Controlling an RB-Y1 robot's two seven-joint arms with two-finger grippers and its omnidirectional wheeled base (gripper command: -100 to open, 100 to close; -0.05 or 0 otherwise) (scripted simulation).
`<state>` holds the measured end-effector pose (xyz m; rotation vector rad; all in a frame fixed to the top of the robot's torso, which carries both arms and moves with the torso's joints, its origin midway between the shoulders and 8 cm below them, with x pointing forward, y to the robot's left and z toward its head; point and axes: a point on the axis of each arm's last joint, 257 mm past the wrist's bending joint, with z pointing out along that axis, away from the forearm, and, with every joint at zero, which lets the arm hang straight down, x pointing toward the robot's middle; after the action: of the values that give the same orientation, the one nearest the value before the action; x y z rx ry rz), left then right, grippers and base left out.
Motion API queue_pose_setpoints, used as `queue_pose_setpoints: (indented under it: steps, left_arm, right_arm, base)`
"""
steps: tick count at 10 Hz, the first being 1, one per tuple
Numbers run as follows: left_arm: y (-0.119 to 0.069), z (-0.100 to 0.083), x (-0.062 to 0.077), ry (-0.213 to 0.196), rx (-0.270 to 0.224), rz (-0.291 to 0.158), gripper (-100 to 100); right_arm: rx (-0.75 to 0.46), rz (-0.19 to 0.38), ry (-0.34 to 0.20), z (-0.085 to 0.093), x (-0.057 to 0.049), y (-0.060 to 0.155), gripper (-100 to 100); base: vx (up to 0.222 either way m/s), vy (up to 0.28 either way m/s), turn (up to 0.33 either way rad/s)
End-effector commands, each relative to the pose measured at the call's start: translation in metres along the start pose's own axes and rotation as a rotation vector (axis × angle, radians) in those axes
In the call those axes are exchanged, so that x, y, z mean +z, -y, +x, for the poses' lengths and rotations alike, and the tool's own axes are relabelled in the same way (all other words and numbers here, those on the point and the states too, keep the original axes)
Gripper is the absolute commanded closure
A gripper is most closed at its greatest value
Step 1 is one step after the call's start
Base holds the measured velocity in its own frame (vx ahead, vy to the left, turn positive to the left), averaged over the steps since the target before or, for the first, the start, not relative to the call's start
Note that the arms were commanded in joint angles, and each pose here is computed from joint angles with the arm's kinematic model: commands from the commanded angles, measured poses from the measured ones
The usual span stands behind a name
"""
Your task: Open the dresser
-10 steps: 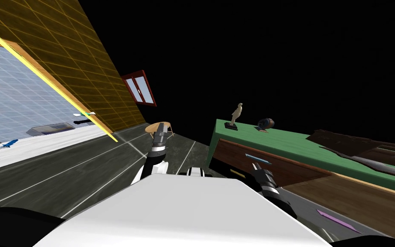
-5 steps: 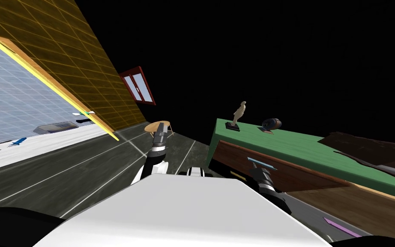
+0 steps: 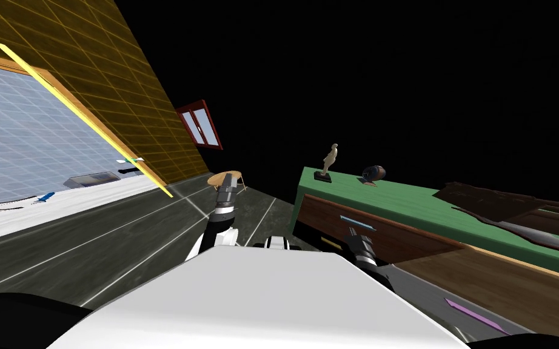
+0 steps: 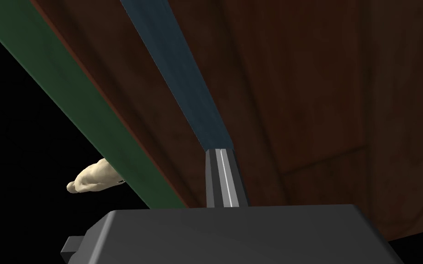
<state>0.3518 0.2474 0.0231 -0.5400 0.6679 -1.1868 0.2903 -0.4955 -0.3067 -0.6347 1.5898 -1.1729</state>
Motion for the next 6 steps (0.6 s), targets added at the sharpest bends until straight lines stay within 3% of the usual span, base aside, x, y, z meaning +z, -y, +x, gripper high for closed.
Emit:
queue_pose_setpoints:
  steps: [1, 3, 4, 6]
  left_arm:
    - [0.000, 0.000, 0.000, 0.000, 0.000, 0.000, 0]
    - [0.000, 0.000, 0.000, 0.000, 0.000, 0.000, 0]
    - [0.000, 0.000, 0.000, 0.000, 0.000, 0.000, 0]
    - [0.000, 0.000, 0.000, 0.000, 0.000, 0.000, 0]
  right_arm:
    - [0.024, 0.007, -0.014, -0.020, 0.000, -0.015, 100]
    - [-0.018, 0.006, -0.014, -0.020, 0.000, -0.015, 100]
    - [0.027, 0.010, -0.019, -0.039, 0.003, -0.024, 100]
    - [-0.014, 0.010, -0.026, -0.040, 0.001, -0.027, 100]
  base:
    - [-0.089, -0.083, 0.041]
    - [-0.025, -0.014, -0.009]
    - [-0.056, -0.066, 0.062]
    - [-0.077, -0.071, 0.020]
